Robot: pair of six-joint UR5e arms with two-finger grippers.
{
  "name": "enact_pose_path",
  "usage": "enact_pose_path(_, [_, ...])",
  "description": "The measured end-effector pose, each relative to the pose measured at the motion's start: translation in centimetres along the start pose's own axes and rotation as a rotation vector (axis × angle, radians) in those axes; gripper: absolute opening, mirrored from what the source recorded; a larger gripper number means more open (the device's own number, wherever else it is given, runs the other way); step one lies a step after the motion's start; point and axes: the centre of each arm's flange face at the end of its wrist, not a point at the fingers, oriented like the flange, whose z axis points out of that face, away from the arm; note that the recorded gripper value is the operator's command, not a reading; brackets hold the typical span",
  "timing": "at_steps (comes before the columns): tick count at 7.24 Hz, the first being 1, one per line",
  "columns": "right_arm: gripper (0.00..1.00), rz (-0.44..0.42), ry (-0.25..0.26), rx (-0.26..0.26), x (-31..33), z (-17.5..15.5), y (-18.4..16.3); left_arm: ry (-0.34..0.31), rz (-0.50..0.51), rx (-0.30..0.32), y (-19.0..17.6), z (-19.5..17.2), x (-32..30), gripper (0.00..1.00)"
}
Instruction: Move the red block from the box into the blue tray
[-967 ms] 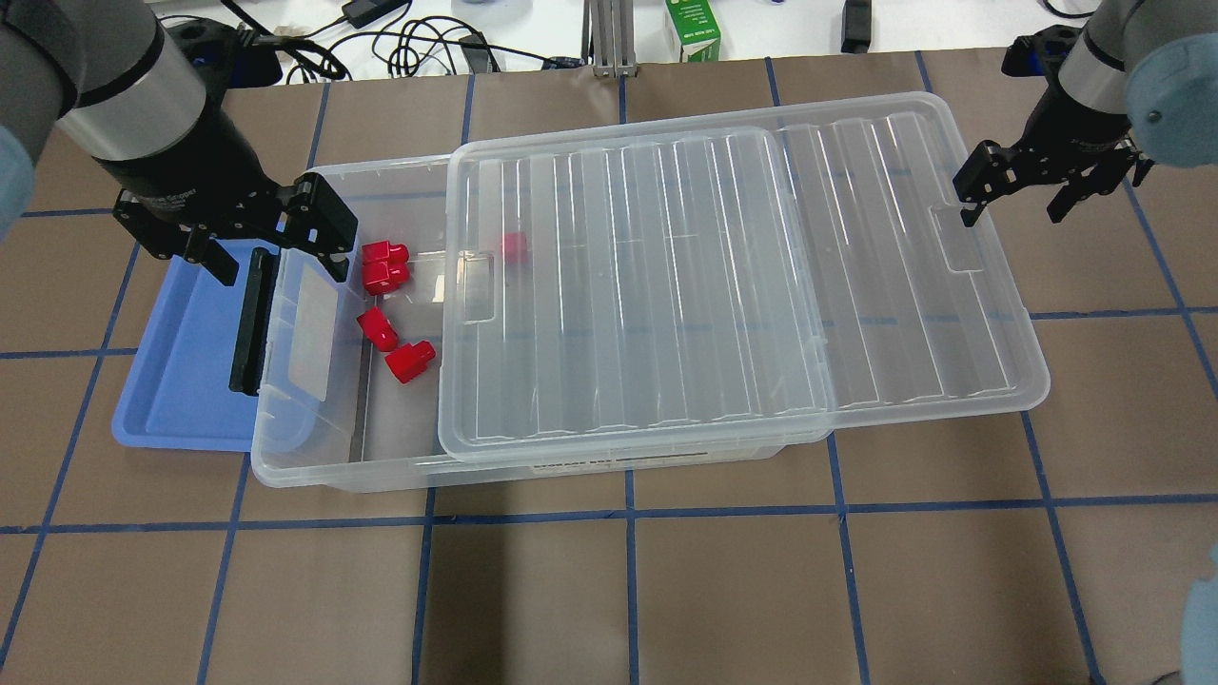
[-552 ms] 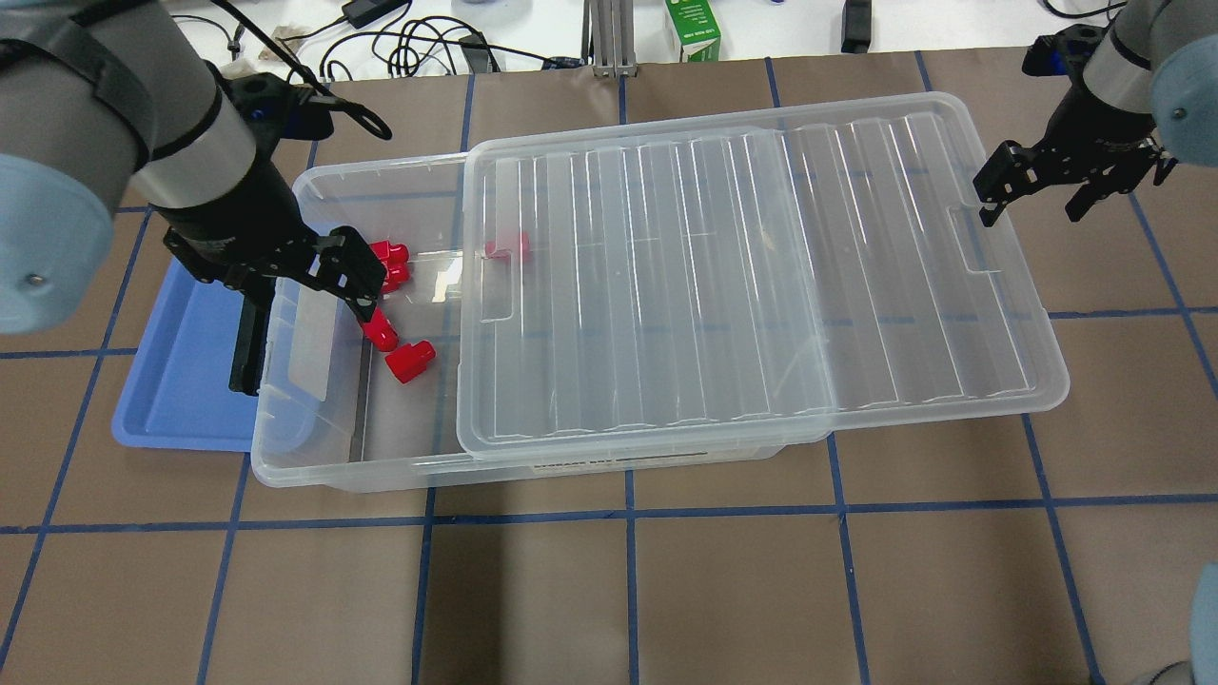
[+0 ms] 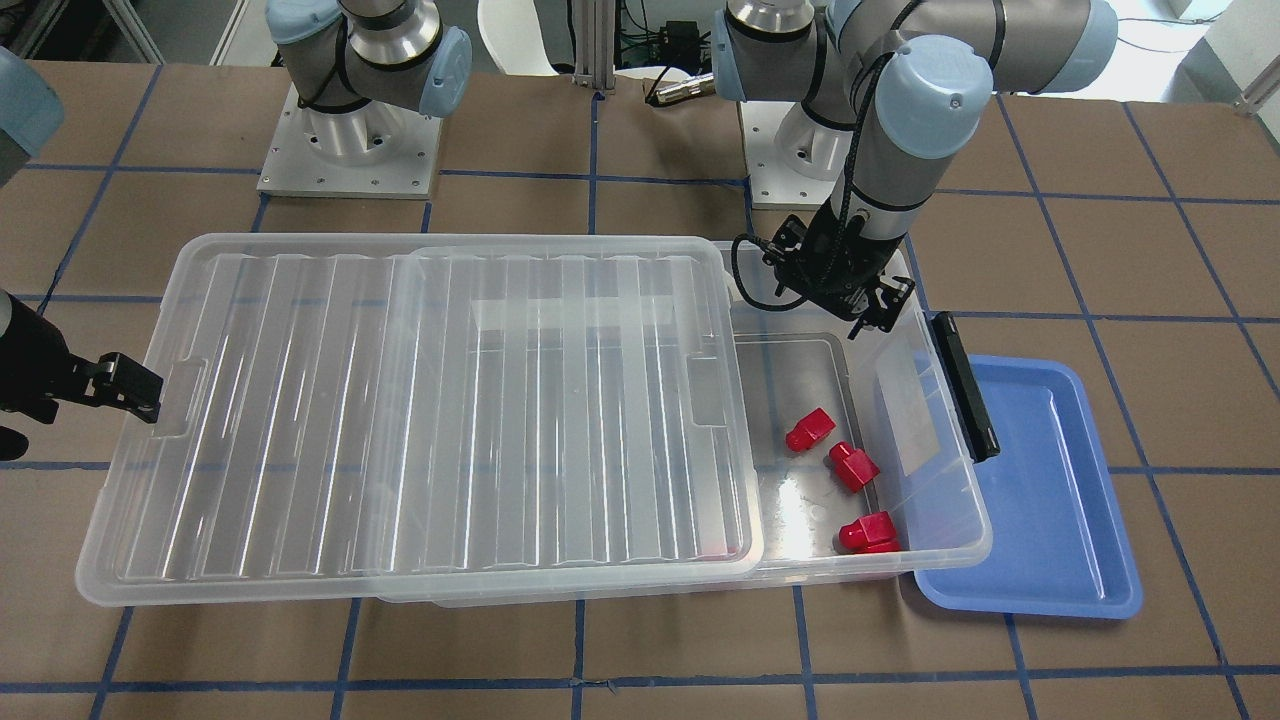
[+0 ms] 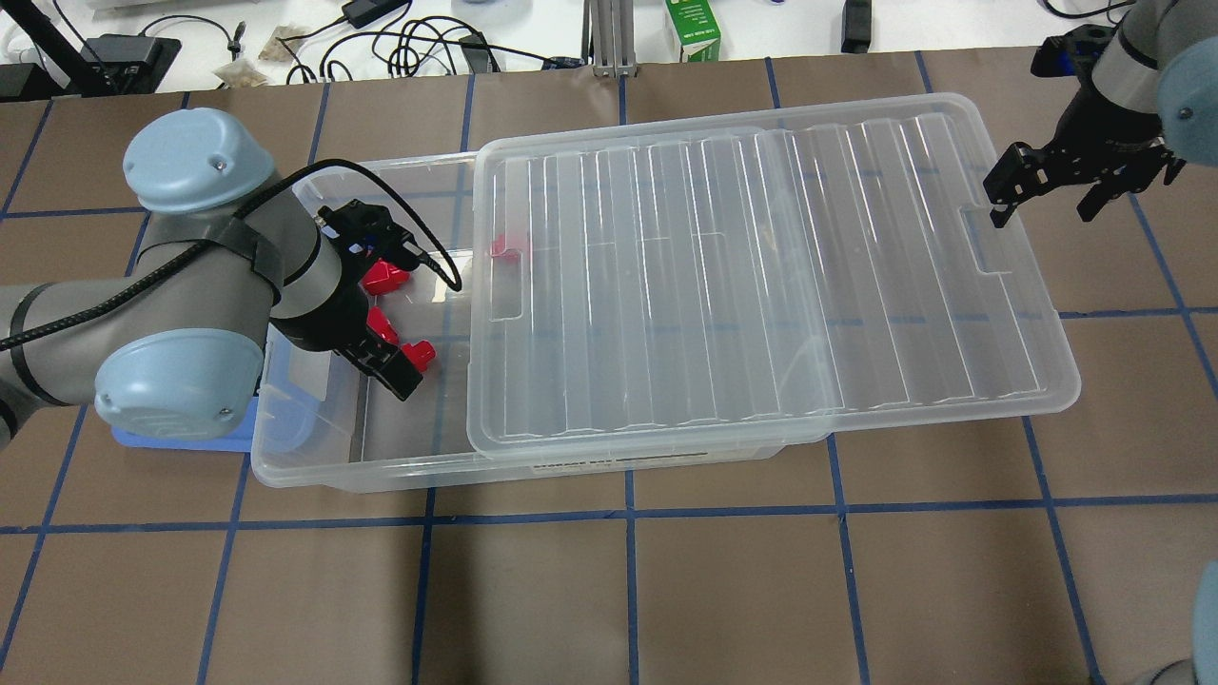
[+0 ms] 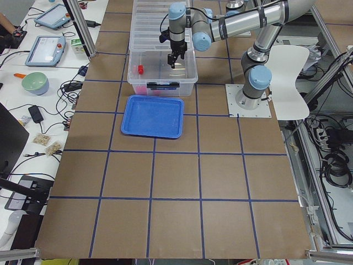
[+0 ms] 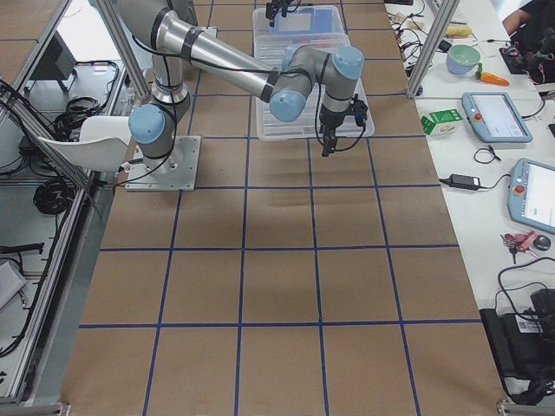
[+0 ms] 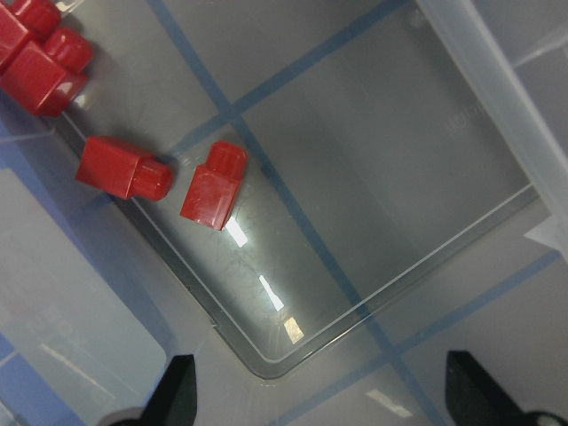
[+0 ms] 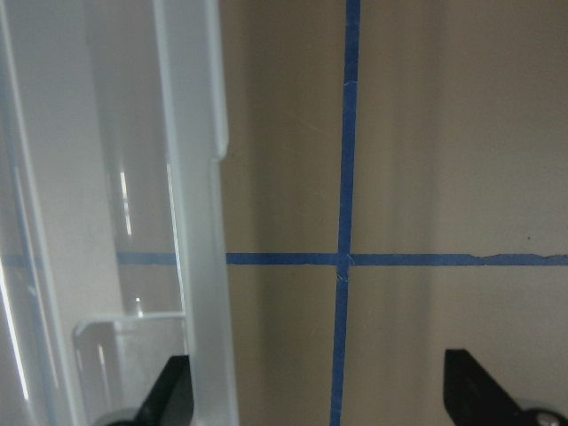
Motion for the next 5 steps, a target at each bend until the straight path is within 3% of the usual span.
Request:
enact_pose_path(2, [1.0, -0.003, 0.005, 0.027, -0.4, -2.1, 0.0, -0.004, 0.077, 0.009, -0.5, 2.9, -0.3, 1.0])
enact_pose_path(5, [1.0, -0.006, 0.003, 0.04, -3.9, -8.3, 2.1, -0.001, 0.133, 0.038, -1.5, 6.0, -1.2, 1.0])
